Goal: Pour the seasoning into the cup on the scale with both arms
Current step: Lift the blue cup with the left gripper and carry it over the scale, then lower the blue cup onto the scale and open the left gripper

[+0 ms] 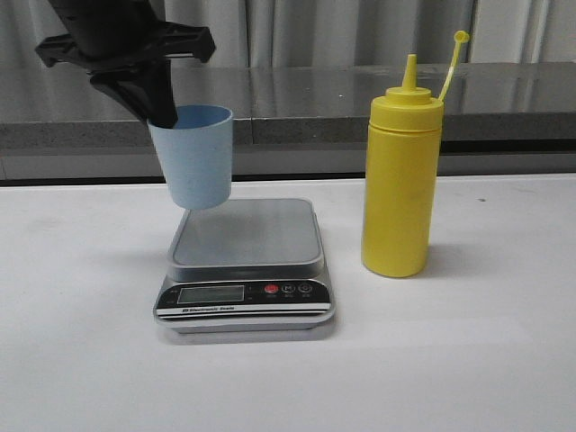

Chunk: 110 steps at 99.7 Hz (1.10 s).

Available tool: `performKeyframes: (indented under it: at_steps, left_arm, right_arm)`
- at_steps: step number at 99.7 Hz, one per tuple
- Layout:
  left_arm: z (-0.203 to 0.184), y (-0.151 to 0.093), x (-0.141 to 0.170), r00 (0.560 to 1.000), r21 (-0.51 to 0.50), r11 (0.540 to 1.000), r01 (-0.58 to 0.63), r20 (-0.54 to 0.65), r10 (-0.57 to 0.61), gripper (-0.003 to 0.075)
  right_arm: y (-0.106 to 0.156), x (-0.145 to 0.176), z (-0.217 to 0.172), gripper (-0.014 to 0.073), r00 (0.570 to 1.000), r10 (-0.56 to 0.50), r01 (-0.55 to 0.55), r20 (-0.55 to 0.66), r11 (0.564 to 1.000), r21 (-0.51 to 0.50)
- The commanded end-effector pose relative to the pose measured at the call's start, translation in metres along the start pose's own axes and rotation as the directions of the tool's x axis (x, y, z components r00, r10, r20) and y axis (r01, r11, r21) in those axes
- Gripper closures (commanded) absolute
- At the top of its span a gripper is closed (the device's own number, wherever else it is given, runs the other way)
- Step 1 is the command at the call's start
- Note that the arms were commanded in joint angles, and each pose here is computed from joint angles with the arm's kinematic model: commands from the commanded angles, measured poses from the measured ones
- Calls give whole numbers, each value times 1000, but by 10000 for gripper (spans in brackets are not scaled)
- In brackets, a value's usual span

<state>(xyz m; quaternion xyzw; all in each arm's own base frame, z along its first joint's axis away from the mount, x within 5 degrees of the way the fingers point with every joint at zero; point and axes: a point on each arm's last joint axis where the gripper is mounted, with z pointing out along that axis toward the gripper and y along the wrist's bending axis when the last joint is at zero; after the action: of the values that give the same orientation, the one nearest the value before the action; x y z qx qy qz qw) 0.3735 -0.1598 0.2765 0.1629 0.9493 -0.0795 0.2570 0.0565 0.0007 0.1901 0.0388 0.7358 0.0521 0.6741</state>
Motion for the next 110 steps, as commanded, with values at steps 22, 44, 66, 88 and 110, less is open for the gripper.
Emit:
performKeyframes:
  at_steps: [22,44,66,88,110]
  left_arm:
    - [-6,-36,-13,991,55,996,-63,124,56,740]
    - [-3,-44,-13,988,66,994,-82,139,72,735]
    - [-3,-43,-13,988,65,994,-83,137,73,554]
    - [-3,-43,-13,988,65,994,-83,137,73,472]
    - [-10,-42,-13,986,43,994,-103,139,96,482]
  right_arm:
    - [2,-13,-3,664,993,-18,20,113,1000,-18]
    - [2,-13,-3,664,993,-18,20,113,1000,-18]
    - [2,-13,-3,664,993,-18,20,113,1000,-18]
    - [2,-13,-3,664,993,-18,20,113,1000,-18]
    - [2,-13,-3,664,993,-18,20,113,1000,-18]
